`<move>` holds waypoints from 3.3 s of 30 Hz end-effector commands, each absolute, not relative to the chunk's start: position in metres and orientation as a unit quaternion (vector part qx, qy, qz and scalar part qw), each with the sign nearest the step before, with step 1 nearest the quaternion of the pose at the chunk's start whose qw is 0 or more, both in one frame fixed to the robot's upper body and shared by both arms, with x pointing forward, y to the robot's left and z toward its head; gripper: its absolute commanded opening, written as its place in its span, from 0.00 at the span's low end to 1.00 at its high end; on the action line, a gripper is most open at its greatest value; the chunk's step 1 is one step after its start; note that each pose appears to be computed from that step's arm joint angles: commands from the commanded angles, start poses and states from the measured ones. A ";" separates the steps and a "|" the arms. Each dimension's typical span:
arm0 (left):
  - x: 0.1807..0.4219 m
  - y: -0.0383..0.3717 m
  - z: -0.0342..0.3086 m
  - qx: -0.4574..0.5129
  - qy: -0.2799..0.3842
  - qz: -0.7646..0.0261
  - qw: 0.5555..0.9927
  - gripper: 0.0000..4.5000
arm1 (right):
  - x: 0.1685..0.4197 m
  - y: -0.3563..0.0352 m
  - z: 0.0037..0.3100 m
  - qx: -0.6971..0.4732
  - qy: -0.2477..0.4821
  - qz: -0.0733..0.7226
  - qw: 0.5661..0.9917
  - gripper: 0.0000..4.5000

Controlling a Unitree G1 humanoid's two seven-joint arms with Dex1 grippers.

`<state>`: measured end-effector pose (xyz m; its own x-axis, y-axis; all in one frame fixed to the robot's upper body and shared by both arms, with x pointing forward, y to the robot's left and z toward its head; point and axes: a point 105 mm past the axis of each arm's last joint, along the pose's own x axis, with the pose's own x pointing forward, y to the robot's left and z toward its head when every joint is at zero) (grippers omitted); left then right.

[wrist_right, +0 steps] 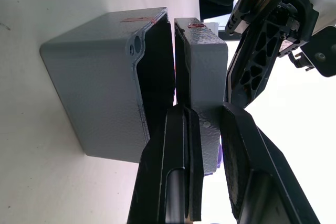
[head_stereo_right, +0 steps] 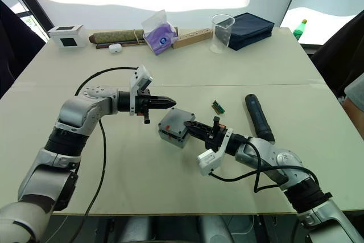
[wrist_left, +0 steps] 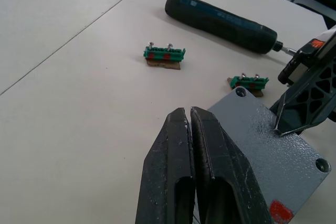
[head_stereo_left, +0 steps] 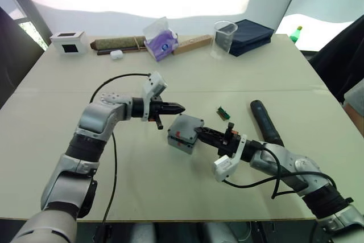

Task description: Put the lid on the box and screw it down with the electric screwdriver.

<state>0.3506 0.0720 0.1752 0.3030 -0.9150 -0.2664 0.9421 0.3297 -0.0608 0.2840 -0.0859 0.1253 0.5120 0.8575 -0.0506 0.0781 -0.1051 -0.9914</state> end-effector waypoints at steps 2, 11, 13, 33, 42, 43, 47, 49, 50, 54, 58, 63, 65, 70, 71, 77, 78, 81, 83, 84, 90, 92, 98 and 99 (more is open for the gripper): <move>0.347 0.066 0.184 0.065 0.105 -0.586 0.801 0.03 | 0.283 -0.083 0.129 -0.656 -0.364 0.337 0.570 0.08; 0.345 0.066 0.181 0.073 0.108 -0.589 0.797 0.03 | 0.283 -0.082 0.125 -0.658 -0.359 0.339 0.568 0.08; 0.344 0.066 0.180 0.074 0.109 -0.591 0.796 0.03 | 0.281 -0.081 0.122 -0.659 -0.356 0.344 0.566 0.08; 0.332 0.063 0.155 0.127 0.131 -0.606 0.774 0.03 | 0.281 -0.087 0.099 -0.676 -0.313 0.359 0.562 0.08; 0.323 0.067 0.135 0.167 0.158 -0.607 0.761 0.03 | 0.281 -0.089 0.091 -0.675 -0.299 0.365 0.567 0.08; 0.322 0.067 0.134 0.168 0.161 -0.607 0.760 0.03 | 0.281 -0.090 0.090 -0.675 -0.298 0.366 0.567 0.08; 0.322 0.069 0.130 0.172 0.167 -0.603 0.761 0.00 | 0.283 -0.092 0.089 -0.677 -0.292 0.363 0.570 0.45; 0.324 0.070 0.126 0.176 0.175 -0.593 0.766 0.00 | 0.288 -0.096 0.091 -0.681 -0.287 0.355 0.573 0.53; 0.324 0.070 0.125 0.177 0.175 -0.592 0.766 0.00 | 0.290 -0.097 0.092 -0.681 -0.286 0.351 0.575 0.53; 0.325 0.070 0.122 0.182 0.183 -0.587 0.767 0.00 | 0.291 -0.098 0.093 -0.682 -0.284 0.349 0.577 0.53; 0.326 0.074 0.114 0.196 0.196 -0.579 0.766 0.00 | 0.291 -0.102 0.096 -0.685 -0.282 0.344 0.577 0.53; 0.328 0.077 0.109 0.207 0.200 -0.574 0.766 0.00 | 0.288 -0.099 0.102 -0.680 -0.288 0.345 0.580 0.53; 0.328 0.078 0.107 0.210 0.201 -0.573 0.766 0.00 | 0.284 -0.096 0.104 -0.675 -0.294 0.349 0.580 0.53; 0.332 0.080 0.105 0.219 0.200 -0.566 0.769 0.00 | 0.281 -0.094 0.106 -0.672 -0.294 0.353 0.580 0.53; 0.332 0.080 0.105 0.220 0.200 -0.566 0.769 0.00 | 0.281 -0.094 0.107 -0.672 -0.293 0.353 0.580 0.53; 0.330 0.079 0.106 0.217 0.196 -0.574 0.765 0.00 | 0.282 -0.097 0.109 -0.673 -0.288 0.351 0.585 0.53; 0.328 0.079 0.108 0.214 0.194 -0.581 0.761 0.00 | 0.281 -0.097 0.110 -0.672 -0.287 0.350 0.586 0.53; 0.325 0.078 0.109 0.213 0.191 -0.589 0.756 0.00 | 0.280 -0.097 0.112 -0.669 -0.288 0.347 0.591 0.43; 0.326 0.079 0.109 0.215 0.193 -0.587 0.756 0.00 | 0.281 -0.098 0.113 -0.667 -0.287 0.346 0.594 0.28; 0.327 0.080 0.108 0.220 0.192 -0.582 0.759 0.00 | 0.280 -0.098 0.114 -0.667 -0.286 0.344 0.596 0.19; 0.329 0.079 0.111 0.218 0.182 -0.580 0.764 0.00 | 0.280 -0.101 0.120 -0.658 -0.278 0.337 0.613 0.02; 0.327 0.077 0.113 0.212 0.180 -0.585 0.762 0.00 | 0.278 -0.101 0.121 -0.654 -0.273 0.339 0.619 0.02; 0.325 0.069 0.128 0.166 0.159 -0.599 0.767 0.00 | 0.274 -0.098 0.118 -0.627 -0.250 0.354 0.647 0.02; 0.324 0.069 0.130 0.160 0.158 -0.603 0.766 0.00 | 0.274 -0.097 0.119 -0.624 -0.250 0.356 0.649 0.02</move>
<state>0.3281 0.0674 0.1386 0.2498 -0.8728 -0.4194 0.9683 0.2236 0.1116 0.2764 -0.1030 0.1046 0.6334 0.7553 -0.1684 -0.1770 -0.0704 -0.9817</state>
